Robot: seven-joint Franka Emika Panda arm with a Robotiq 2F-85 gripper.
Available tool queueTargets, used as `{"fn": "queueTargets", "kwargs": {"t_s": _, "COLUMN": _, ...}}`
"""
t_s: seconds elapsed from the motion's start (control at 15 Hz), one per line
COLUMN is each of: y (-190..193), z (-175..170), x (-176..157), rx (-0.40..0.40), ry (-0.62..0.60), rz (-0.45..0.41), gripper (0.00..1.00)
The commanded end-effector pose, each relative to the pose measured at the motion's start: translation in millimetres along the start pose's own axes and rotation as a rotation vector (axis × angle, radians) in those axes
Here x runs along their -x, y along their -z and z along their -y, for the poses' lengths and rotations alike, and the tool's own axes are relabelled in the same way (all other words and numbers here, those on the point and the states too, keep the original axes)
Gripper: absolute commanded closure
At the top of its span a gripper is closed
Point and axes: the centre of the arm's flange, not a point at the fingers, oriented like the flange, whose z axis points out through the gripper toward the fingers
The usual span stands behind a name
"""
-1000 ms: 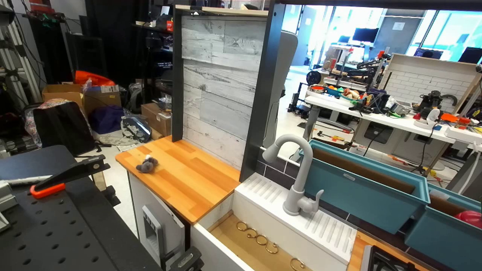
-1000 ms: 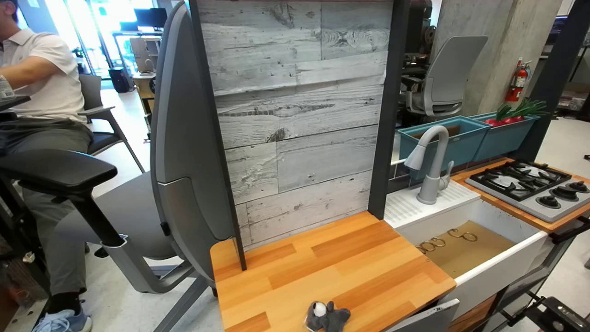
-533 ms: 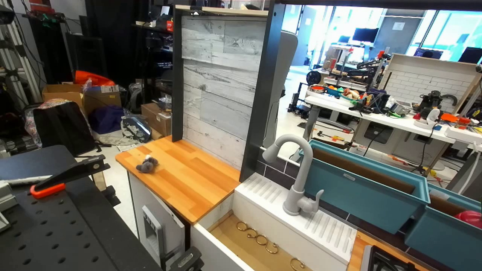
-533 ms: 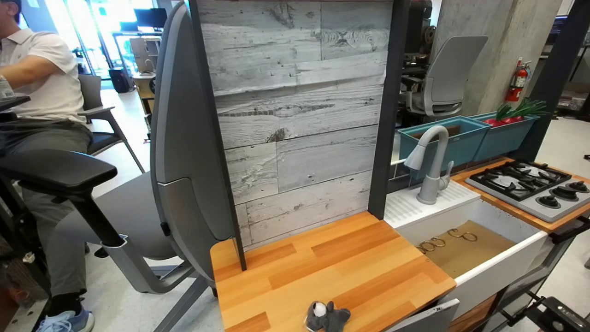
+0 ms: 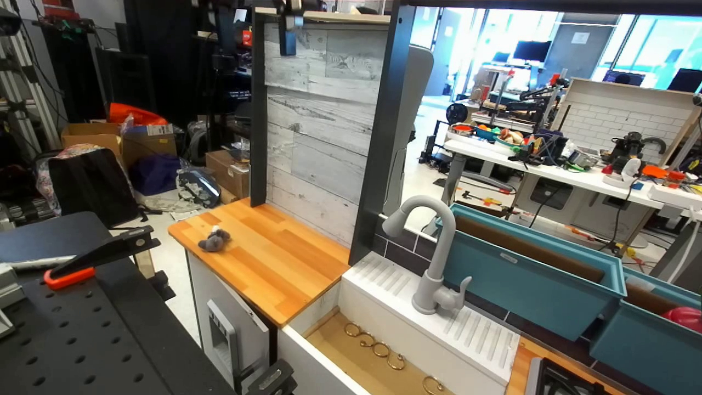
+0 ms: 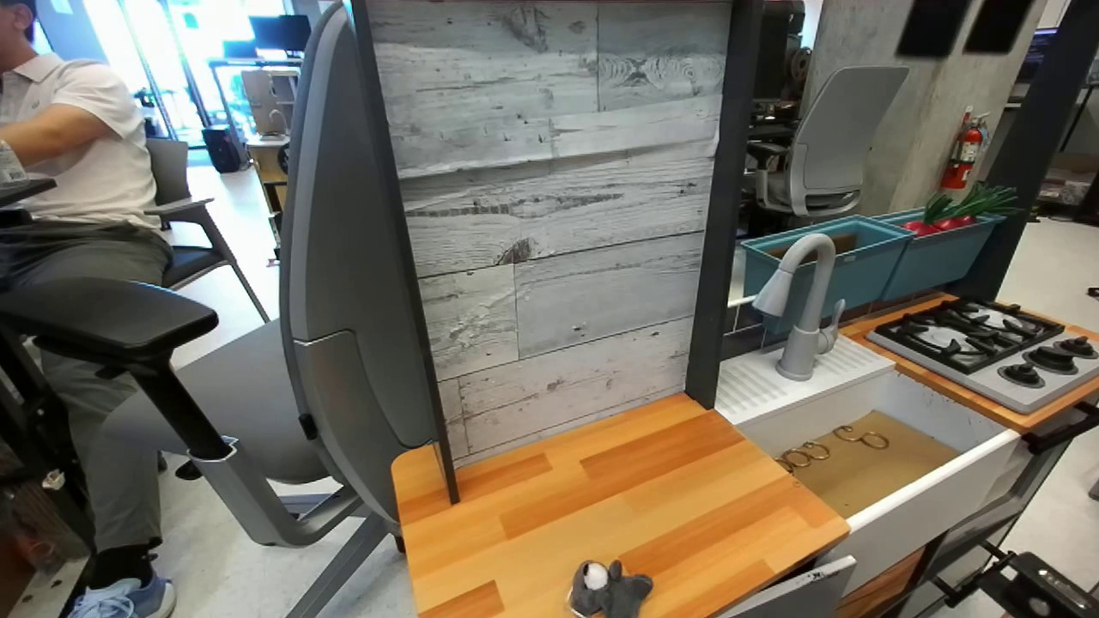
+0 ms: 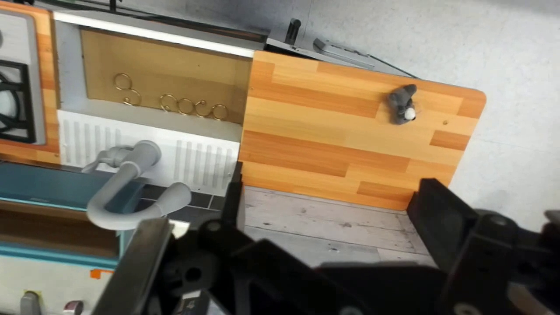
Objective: Move the bear plush toy to the right
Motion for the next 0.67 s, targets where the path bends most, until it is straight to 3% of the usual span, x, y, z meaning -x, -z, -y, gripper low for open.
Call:
{"fn": "queueTargets", "kwargs": {"t_s": 0.0, "y": -71, "z": 39, "x": -46, "rx": -0.006, "ry": 0.069, "rz": 0.060, "gripper": 0.00}}
{"fn": "queueTargets", "kwargs": {"t_s": 0.6, "y": -224, "z": 113, "x": -62, "rx": -0.022, "ry": 0.271, "rz": 0.107, "gripper": 0.00}}
